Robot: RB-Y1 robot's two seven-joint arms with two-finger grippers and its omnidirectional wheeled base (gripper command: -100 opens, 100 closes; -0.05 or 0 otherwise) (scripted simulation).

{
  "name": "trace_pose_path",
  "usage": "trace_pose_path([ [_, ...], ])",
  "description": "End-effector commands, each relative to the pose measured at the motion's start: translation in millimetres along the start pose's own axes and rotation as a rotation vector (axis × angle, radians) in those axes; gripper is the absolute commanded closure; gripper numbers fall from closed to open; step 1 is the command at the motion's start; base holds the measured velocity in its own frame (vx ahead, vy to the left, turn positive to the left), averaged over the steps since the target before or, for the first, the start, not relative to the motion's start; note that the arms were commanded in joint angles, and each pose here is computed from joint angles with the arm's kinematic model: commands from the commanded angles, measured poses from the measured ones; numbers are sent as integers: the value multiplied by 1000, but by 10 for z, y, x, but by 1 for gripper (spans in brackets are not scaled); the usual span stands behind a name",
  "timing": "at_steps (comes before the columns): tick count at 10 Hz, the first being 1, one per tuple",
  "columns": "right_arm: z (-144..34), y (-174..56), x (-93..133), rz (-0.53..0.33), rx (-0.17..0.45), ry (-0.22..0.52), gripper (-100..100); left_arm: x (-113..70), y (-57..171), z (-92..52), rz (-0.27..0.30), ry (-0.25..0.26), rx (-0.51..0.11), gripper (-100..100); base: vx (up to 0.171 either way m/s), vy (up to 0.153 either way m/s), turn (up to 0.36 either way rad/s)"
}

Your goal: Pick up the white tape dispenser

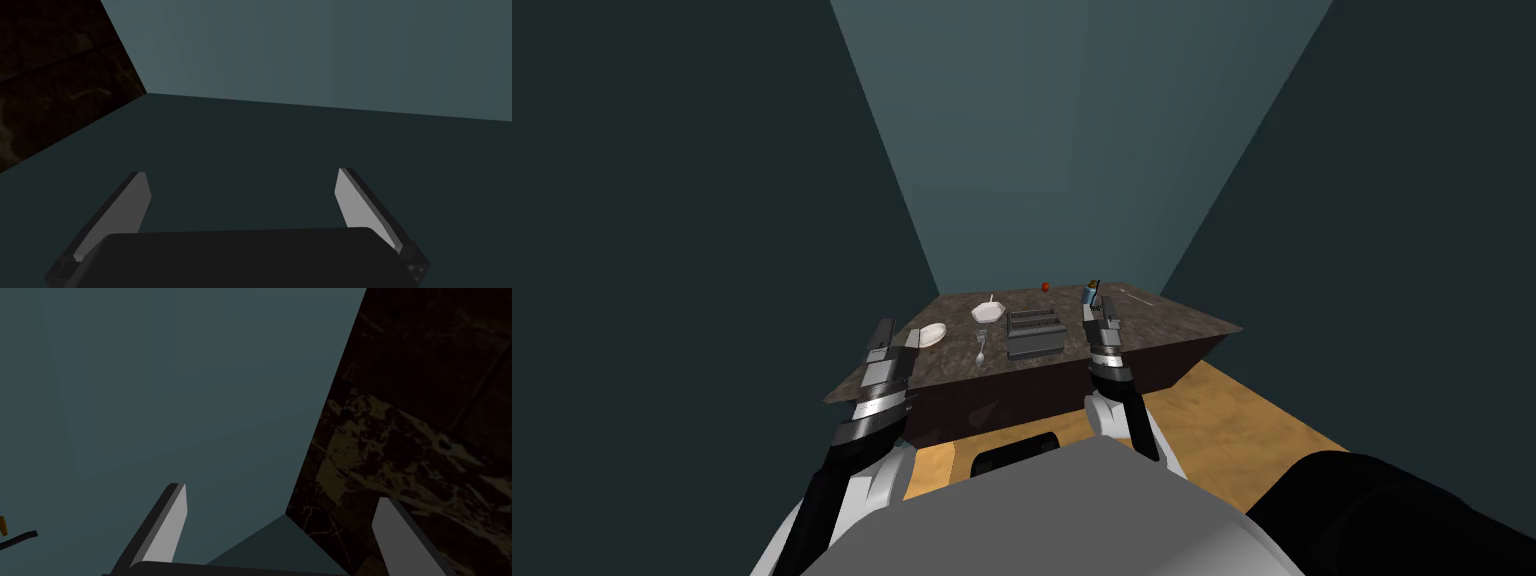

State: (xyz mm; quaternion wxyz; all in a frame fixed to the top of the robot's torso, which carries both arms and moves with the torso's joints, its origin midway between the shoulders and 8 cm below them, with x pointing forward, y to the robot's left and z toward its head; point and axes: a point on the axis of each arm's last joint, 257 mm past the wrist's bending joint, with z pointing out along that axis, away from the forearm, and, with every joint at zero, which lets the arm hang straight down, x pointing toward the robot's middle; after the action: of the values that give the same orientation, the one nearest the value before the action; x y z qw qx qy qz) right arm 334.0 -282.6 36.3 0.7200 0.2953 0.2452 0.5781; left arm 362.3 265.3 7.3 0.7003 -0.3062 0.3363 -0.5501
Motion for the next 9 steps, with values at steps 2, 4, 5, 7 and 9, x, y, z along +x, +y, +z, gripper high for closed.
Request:
trace_pose_path([
  [2,0,0,0,0,0,0,0,36,161,25,15,47,-49,-100,-17,20,-90],
  [4,0,0,0,0,0,0,0,32,297,57,20,66,-91,-100,-29,35,-88],
  [5,0,0,0,0,0,0,0,32,318,55,20,66,-99,-100,-24,27,-35],
  [7,0,0,0,0,0,0,0,4,483,94,20,74,-152,-100,-24,24,-104],
  [9,0,0,0,0,0,0,0,-19,609,109,18,74,-195,-100,-24,30,-60],
])
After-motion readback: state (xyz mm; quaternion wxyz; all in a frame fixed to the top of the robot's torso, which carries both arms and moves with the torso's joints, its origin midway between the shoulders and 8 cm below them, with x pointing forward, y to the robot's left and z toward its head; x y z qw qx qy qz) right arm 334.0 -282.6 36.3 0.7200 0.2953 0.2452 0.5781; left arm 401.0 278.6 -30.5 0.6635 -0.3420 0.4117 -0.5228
